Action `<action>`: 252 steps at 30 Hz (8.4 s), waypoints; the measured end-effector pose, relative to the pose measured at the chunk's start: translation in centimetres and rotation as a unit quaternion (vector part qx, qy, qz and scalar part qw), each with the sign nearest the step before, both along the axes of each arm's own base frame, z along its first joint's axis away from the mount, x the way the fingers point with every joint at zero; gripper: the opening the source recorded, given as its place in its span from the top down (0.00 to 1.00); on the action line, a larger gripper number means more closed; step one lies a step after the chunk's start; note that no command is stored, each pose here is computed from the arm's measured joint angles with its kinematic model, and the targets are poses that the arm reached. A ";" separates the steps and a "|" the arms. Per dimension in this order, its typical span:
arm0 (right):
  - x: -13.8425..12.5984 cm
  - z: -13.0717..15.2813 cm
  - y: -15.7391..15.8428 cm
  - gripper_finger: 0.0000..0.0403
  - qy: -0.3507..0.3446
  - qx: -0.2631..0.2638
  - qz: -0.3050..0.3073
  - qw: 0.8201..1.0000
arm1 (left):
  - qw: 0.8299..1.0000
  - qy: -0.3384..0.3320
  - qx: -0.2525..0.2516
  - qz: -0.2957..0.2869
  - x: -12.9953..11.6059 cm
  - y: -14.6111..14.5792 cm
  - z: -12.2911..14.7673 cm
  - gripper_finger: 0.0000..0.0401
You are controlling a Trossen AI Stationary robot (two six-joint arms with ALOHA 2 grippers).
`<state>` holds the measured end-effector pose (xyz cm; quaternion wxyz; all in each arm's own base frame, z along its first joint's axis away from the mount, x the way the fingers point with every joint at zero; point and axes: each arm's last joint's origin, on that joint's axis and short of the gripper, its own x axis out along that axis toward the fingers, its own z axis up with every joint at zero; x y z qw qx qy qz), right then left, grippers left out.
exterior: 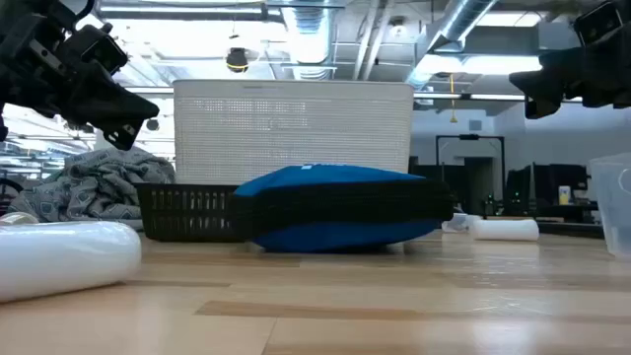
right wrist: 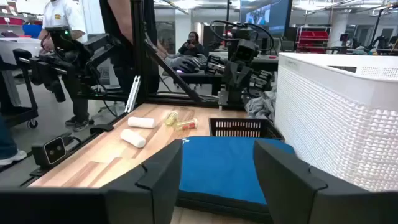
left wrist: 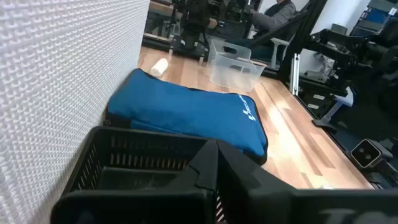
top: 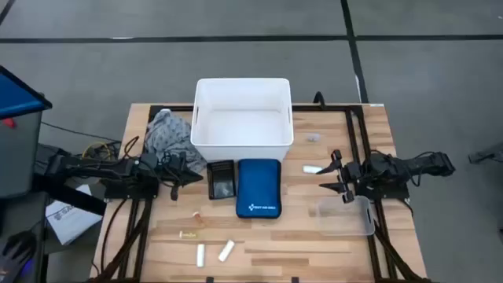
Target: Pick & place medical supplies in basket/bin
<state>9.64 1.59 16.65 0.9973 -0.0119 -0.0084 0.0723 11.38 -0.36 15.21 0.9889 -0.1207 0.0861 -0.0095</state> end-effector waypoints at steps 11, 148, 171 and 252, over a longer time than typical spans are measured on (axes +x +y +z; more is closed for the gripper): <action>0.0 0.0 0.0 0.52 0.000 0.000 0.000 1.000 | 1.000 0.000 0.000 0.000 0.0 0.0 0.0 1.00; -2.2 6.1 -1.4 0.52 -0.311 0.314 -0.013 0.897 | 0.624 0.330 -0.134 0.696 2.1 18.9 18.7 0.48; -1.9 5.8 -1.3 0.52 -0.294 0.312 -0.018 0.903 | 0.495 0.275 -0.335 0.753 -0.7 12.6 10.0 0.50; -1.9 5.7 -1.4 0.52 -0.287 0.350 -0.016 0.892 | 0.962 -0.150 -0.128 0.191 13.2 13.3 18.9 0.99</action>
